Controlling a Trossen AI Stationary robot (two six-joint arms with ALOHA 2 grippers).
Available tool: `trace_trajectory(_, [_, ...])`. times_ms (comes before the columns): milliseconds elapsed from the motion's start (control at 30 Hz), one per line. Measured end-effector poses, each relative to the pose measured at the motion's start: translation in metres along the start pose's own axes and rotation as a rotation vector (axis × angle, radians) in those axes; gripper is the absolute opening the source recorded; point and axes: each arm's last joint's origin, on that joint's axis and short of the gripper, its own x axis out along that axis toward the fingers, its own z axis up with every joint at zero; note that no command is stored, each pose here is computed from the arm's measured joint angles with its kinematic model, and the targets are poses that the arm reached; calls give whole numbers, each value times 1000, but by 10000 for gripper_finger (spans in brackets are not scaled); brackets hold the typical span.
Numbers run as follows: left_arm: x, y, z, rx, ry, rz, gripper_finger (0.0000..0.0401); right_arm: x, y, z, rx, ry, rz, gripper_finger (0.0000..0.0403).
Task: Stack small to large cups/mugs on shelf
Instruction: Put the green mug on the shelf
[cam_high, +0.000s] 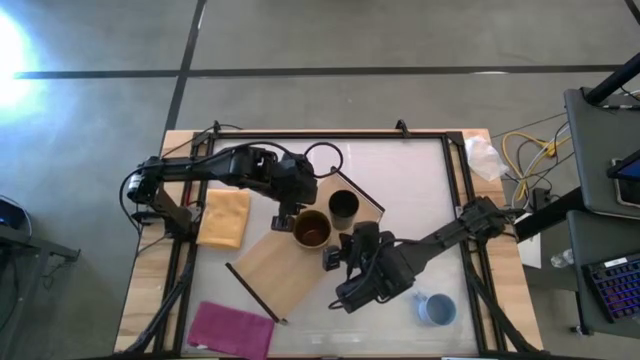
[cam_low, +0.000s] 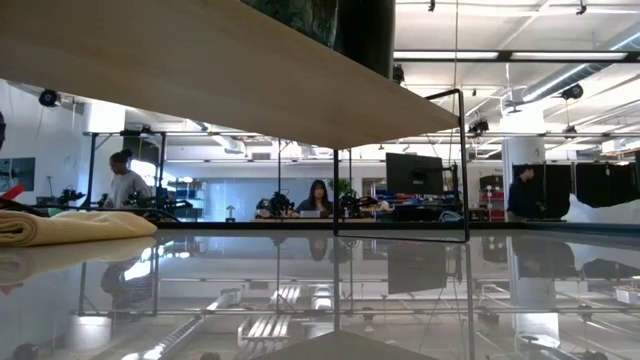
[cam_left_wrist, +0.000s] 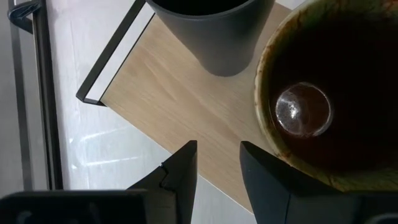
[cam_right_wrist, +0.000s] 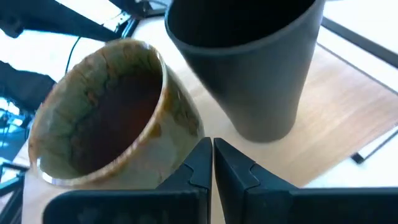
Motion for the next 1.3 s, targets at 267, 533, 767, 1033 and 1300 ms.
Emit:
trace_trajectory(267, [0,1,0,-2,0,1,107,4,1,3,-1,-10,-1,8])
trace_trajectory(533, [7,1,0,-8,-11,-5,107,3,10,1,6,11,58,8])
trace_trajectory(767, [22,-2,-8,-4,49,-20,107,3,12,0,-3,29,74,8])
trace_trajectory(1033, [26,-2,-9,-6,44,-19,107,1,12,-3,-9,95,70,8])
trace_trajectory(1300, [22,-2,-9,-11,24,-25,107,-4,12,-7,-6,106,90,8])
